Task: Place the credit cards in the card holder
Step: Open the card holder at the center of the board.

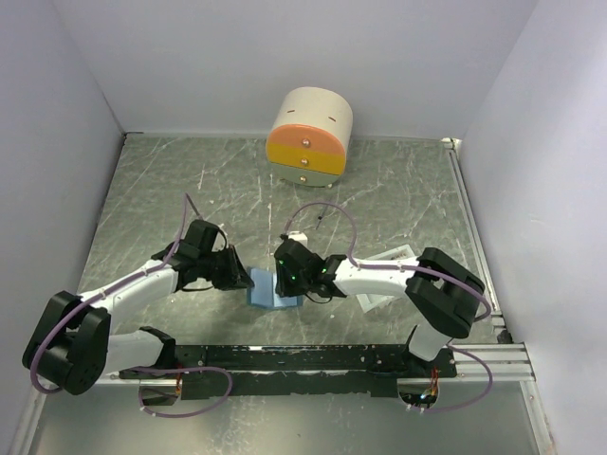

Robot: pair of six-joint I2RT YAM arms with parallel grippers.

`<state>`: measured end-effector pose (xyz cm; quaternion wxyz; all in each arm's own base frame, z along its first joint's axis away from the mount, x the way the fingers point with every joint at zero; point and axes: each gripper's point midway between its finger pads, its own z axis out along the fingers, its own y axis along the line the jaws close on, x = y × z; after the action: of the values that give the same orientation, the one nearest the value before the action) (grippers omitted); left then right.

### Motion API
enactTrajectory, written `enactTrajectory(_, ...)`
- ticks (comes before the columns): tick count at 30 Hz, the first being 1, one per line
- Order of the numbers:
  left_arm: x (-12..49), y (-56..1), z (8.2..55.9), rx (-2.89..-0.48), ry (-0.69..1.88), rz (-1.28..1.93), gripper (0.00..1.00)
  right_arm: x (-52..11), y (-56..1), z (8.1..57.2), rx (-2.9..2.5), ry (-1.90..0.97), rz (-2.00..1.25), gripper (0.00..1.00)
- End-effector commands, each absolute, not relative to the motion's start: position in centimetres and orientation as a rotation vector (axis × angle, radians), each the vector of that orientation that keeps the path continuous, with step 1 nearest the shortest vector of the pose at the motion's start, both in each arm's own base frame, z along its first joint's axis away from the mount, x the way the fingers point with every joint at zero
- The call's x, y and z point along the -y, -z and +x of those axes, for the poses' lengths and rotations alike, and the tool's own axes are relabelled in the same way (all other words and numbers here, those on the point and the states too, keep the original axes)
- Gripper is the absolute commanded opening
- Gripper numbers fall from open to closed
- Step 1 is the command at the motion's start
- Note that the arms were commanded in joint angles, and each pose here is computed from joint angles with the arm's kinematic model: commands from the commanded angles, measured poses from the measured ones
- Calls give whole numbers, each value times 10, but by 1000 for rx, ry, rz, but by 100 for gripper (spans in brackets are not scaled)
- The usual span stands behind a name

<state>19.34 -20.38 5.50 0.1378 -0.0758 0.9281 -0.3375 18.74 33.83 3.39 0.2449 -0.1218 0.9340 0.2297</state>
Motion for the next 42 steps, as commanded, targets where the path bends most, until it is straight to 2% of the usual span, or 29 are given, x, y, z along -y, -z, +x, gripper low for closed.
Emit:
enactTrajectory(1,183,-42,194,-2732,779,-276,32,-327,-17,185,-2573,-552,-337,26)
enactTrajectory(6,178,-46,200,-2703,730,-299,43,-321,-10,182,-2588,-534,-331,26)
enactTrajectory(13,204,-56,197,-2661,966,-223,50,-324,-17,183,-2575,-553,-336,26)
enactTrajectory(31,208,-77,199,-2568,1036,-236,56,-371,-68,181,-2488,-862,-352,26)
enactTrajectory(42,207,-74,196,-2576,1038,-240,57,-377,-48,182,-2523,-849,-344,26)
